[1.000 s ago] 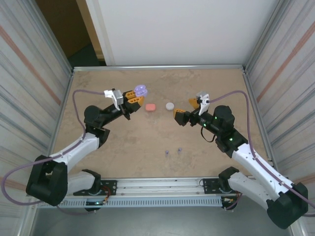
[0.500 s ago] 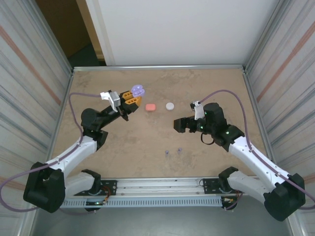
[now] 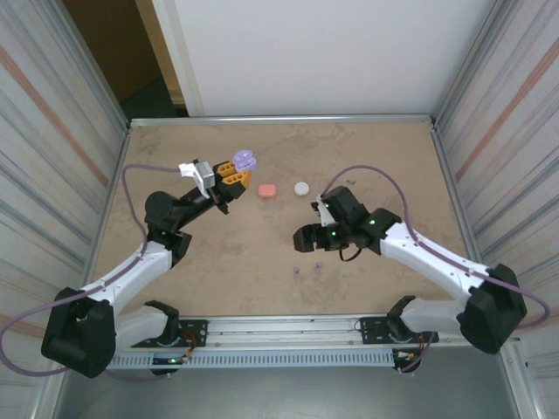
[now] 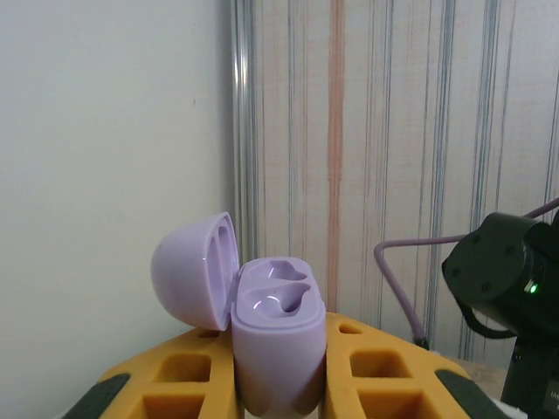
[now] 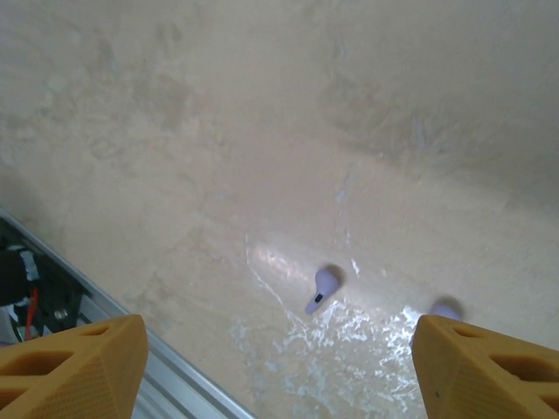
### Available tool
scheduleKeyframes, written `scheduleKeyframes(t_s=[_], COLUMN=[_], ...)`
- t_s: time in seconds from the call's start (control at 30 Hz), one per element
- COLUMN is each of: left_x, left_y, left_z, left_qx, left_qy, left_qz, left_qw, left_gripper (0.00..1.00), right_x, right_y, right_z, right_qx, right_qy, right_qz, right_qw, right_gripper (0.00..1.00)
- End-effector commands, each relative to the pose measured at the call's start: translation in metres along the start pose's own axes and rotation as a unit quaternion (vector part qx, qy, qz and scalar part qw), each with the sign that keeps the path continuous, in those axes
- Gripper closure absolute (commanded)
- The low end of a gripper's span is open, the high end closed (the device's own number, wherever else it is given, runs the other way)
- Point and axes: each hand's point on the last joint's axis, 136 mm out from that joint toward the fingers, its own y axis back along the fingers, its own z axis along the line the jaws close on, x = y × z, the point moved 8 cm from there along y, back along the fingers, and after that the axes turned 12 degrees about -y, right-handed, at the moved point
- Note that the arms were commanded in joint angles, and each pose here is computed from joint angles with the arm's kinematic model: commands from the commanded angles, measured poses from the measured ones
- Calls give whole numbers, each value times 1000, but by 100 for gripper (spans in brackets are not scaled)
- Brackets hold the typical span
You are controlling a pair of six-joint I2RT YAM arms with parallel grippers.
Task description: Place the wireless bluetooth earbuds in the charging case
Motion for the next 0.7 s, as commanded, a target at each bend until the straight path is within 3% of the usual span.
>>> scheduleKeyframes(t_s=[0.0,0.13,0.3,0.67], left_x=[-7,-8,-8,-8], left_y=[4,4,5,5], left_z=[2,1,1,2], left_qx=[-12,-12,-16,-20], left_qy=[-20,-20,-22,-21], left_qz=[-8,-7,-4,5], left_qw=[1000,1000,1000,1000], left_gripper=[100,100,100,100], right_x=[5,8,10,16], right_y=[-6,-21,-43,-81], right_z=[8,12,11,3], right_qx=[19,38,57,120], right_qy=[-23,-19,-34,-31], right_qz=[44,66,101,143], right_qw=[999,997,993,982], right_gripper=[23,24,38,43])
